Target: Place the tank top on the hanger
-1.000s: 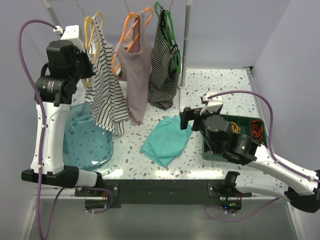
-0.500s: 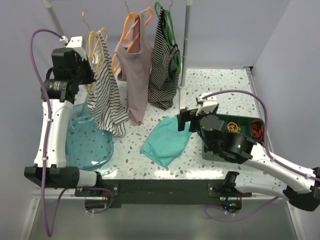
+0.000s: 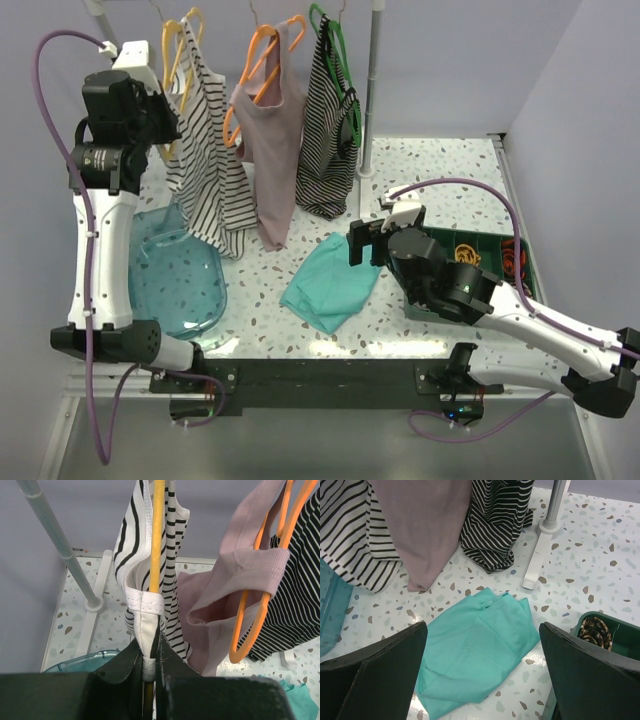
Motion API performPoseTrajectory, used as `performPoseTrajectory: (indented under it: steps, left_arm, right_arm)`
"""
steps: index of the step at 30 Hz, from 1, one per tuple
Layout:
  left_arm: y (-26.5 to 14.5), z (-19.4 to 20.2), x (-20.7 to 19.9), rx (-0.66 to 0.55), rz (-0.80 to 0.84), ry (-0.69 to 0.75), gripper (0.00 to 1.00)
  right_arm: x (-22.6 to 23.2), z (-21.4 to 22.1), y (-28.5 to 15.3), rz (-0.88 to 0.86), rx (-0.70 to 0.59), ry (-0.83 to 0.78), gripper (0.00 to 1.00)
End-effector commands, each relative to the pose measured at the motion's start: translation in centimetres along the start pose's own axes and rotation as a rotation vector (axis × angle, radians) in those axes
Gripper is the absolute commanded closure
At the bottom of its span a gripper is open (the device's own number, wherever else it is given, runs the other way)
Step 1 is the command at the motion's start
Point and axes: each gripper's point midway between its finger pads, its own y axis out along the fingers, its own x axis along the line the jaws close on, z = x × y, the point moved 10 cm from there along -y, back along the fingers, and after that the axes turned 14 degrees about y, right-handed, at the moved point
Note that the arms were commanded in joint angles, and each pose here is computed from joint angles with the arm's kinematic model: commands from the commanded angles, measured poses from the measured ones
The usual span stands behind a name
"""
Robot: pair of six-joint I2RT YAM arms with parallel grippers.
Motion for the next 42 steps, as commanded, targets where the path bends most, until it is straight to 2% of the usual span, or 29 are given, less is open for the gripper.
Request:
performPoseTrajectory:
  steps: [1, 8, 13, 24, 25, 26, 28, 29, 31, 32, 35, 36, 38, 42]
  left_arm:
    - [0.1, -2.8, 1.0, -0.119, -0.038, 0.025, 1.00]
    - [2.3, -2.9, 2.6, -0.100, -0.070, 0.009, 1.00]
    - [3.6, -2.7, 2.7, -0.093, -0.031, 0.002, 1.00]
    - [3.6, -1.5, 2.7, -0.077, -0.022, -0.002, 0.99]
    - [3.1, -1.7, 2.7, -0.088, -0.021, -0.001, 0.94]
    - [2.8, -1.8, 2.7, -0.094, -0.025, -0.001, 0.80]
    - [2.0, -2.2, 2.7, -0.113, -0.031, -0.001, 0.71]
    - [1.7, -2.3, 2.7, -0.117, -0.033, -0.001, 0.58]
    - [0.7, -2.6, 2.7, -0.140, -0.037, -0.003, 0.42]
    - [0.4, -2.7, 2.7, -0.150, -0.035, -0.003, 0.25]
    - [-1.8, -3.3, 2.4, -0.204, -0.021, -0.022, 0.06]
    - [-2.1, -3.1, 1.8, -0.215, 0.035, -0.042, 0.00]
    - [-4.1, -3.6, 0.7, -0.285, 0.142, -0.050, 0.00]
    - [-6.2, -2.7, -3.1, -0.314, 0.281, -0.071, 0.00]
  right_arm:
    - [0.8, -1.3, -0.2, -0.038, -0.030, 0.019, 0.01]
    - [0.7, -1.5, -0.4, -0.038, -0.036, 0.019, 0.01]
    - [0.7, -1.6, -0.4, -0.034, -0.037, 0.018, 0.01]
    - [0.9, -1.3, -0.2, -0.035, -0.024, 0.021, 0.01]
    - [1.0, -1.4, -0.1, -0.035, -0.022, 0.020, 0.01]
    - [1.0, -1.3, -0.2, -0.033, -0.019, 0.017, 0.01]
    - [0.9, -1.5, -0.2, -0.032, -0.023, 0.019, 0.01]
    - [0.9, -1.4, -0.3, -0.033, -0.022, 0.019, 0.01]
    - [0.9, -1.4, -0.3, -0.031, -0.021, 0.019, 0.01]
    - [0.9, -1.3, -0.3, -0.031, -0.018, 0.018, 0.01]
    - [0.7, -1.2, -0.3, -0.023, -0.012, 0.015, 0.01]
    - [0.6, -1.2, -0.4, -0.023, -0.015, 0.017, 0.01]
    - [0.4, -1.0, -0.5, -0.022, -0.016, 0.020, 0.01]
    - [-0.1, -0.3, -0.6, -0.021, -0.012, 0.025, 0.01]
